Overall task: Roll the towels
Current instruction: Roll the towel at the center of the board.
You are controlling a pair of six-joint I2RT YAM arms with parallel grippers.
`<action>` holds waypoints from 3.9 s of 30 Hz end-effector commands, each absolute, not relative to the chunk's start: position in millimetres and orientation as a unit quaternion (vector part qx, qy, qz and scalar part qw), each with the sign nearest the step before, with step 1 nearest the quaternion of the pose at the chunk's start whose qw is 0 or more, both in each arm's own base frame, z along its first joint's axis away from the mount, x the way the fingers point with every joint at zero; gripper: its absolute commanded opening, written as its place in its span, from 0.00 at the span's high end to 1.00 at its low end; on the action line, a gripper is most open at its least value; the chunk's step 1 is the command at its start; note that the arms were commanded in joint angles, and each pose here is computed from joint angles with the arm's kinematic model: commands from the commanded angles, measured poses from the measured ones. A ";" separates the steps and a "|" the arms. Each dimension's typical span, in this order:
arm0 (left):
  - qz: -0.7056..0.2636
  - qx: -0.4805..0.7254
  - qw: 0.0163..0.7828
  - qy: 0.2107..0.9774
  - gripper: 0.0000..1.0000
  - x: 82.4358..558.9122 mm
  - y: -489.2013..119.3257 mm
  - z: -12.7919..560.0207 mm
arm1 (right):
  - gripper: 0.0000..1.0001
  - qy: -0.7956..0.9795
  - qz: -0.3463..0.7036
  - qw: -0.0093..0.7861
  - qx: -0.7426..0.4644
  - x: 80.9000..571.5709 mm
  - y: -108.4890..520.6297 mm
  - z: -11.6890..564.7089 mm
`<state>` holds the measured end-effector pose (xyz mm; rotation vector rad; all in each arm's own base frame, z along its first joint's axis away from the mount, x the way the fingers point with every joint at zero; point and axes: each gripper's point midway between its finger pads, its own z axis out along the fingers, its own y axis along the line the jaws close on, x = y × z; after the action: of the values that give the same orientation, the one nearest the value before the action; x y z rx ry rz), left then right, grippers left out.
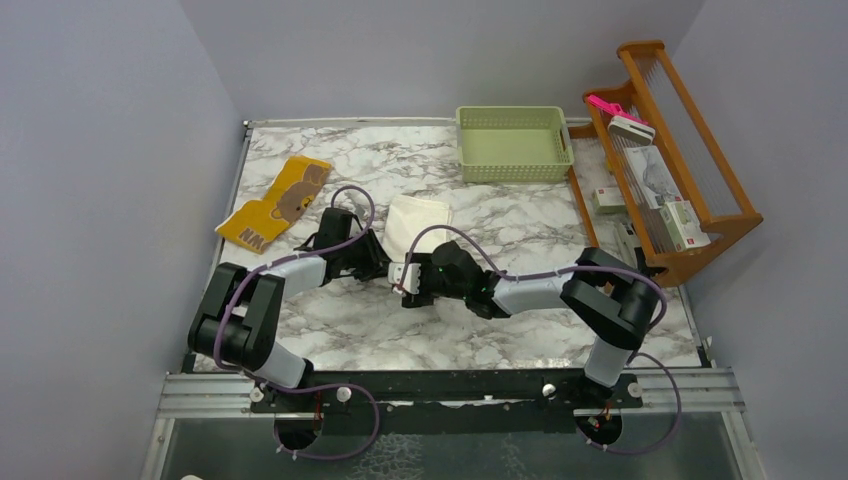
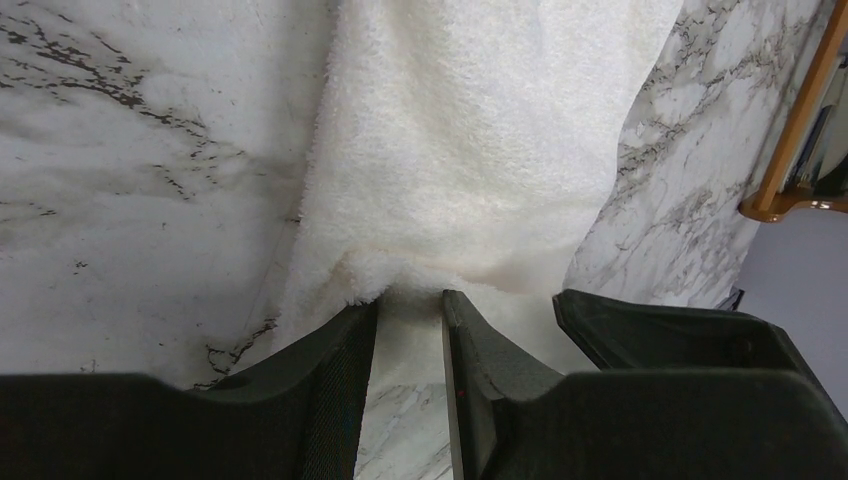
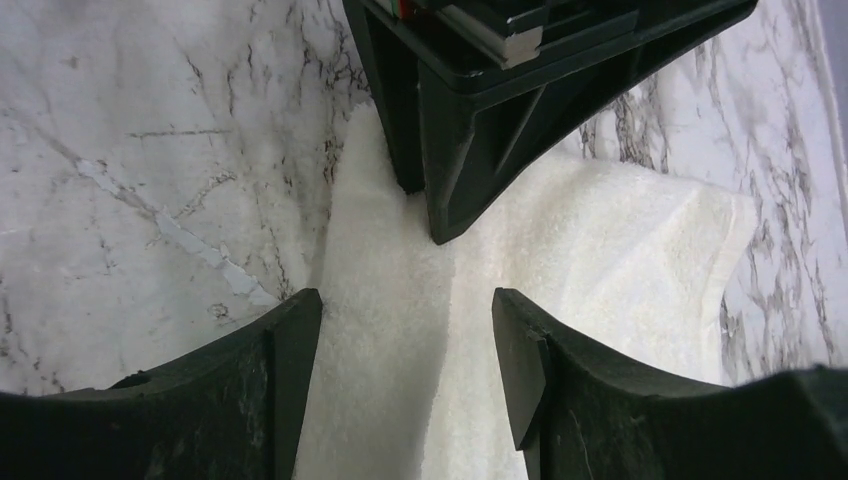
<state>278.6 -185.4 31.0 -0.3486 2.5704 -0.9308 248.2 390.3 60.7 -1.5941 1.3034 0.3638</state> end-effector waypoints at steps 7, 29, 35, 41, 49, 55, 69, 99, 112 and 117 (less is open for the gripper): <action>-0.277 -0.145 0.141 0.939 0.65 257.8 -163.6 -8.1 | 0.38 0.551 0.113 0.499 -0.660 258.8 382.1 49.3; -0.302 -0.162 0.182 0.922 0.63 287.4 -143.6 30.4 | 0.94 0.693 0.278 0.249 -0.617 227.7 372.6 18.0; -0.334 -0.121 0.292 0.888 0.48 308.3 -130.3 114.6 | 0.96 0.706 0.410 0.178 -0.549 231.4 386.2 70.6; -0.401 -0.060 0.337 0.850 0.45 291.2 -146.8 160.4 | 0.96 0.714 0.510 0.099 -0.469 250.8 392.7 93.2; -0.445 -0.053 0.304 0.841 0.45 274.4 -160.8 138.7 | 0.97 0.707 0.616 -0.004 -0.348 284.1 396.4 84.5; -0.452 -0.067 0.310 0.834 0.46 291.3 -168.9 138.4 | 0.99 0.723 0.643 -0.038 -0.250 307.9 381.6 60.1; -0.430 -0.097 0.274 0.855 0.52 337.8 -199.8 76.5 | 0.83 0.777 0.603 -0.030 -0.180 320.0 378.7 21.3; -0.341 -0.133 0.200 0.909 0.54 358.0 -187.2 12.8 | 0.42 0.540 0.166 0.537 -0.627 326.0 375.5 91.5; -0.338 -0.132 0.191 0.912 0.54 353.0 -185.9 12.6 | 0.44 0.558 0.115 0.515 -0.640 352.4 377.9 48.9; -0.309 -0.160 0.195 0.917 0.54 339.4 -165.8 22.7 | 0.51 0.581 0.117 0.486 -0.642 358.6 381.0 32.7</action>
<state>370.1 -200.2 49.6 -0.3291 2.4345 -1.0708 348.4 378.2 38.8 -1.5576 1.3716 0.3111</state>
